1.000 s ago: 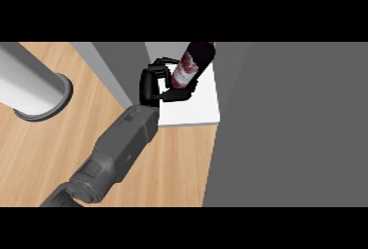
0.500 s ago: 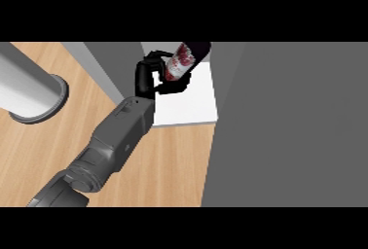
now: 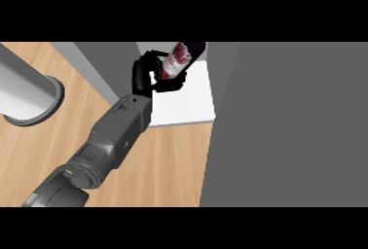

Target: Pick up the wine, place it into the cabinet and close the cabinet

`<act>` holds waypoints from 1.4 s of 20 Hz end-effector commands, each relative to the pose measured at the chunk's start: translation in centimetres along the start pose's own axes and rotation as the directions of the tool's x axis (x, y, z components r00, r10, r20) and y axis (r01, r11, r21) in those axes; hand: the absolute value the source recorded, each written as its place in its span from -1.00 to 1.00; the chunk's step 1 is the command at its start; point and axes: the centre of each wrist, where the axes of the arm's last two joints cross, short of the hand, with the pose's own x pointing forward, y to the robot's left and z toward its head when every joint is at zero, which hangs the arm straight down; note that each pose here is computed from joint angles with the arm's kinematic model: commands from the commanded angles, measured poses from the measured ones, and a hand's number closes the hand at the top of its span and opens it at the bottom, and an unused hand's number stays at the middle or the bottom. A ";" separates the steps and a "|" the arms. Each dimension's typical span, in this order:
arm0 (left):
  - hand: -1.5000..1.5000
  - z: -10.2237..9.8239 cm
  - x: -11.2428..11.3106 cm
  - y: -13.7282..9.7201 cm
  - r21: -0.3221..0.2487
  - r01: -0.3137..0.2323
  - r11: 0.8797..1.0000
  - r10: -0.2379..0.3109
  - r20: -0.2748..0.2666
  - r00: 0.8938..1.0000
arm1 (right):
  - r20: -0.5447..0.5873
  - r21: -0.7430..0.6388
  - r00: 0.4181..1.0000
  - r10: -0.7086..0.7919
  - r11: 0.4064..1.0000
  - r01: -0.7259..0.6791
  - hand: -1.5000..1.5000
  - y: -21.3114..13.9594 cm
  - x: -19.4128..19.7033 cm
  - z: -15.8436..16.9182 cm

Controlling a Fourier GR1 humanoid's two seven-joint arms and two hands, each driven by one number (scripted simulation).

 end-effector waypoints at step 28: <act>1.00 5.9 -6.7 1.6 0.051 -0.382 0.923 0.383 -0.245 0.891 | 0.027 0.085 0.998 -0.058 0.995 0.055 -1.00 0.6 -0.1 -0.2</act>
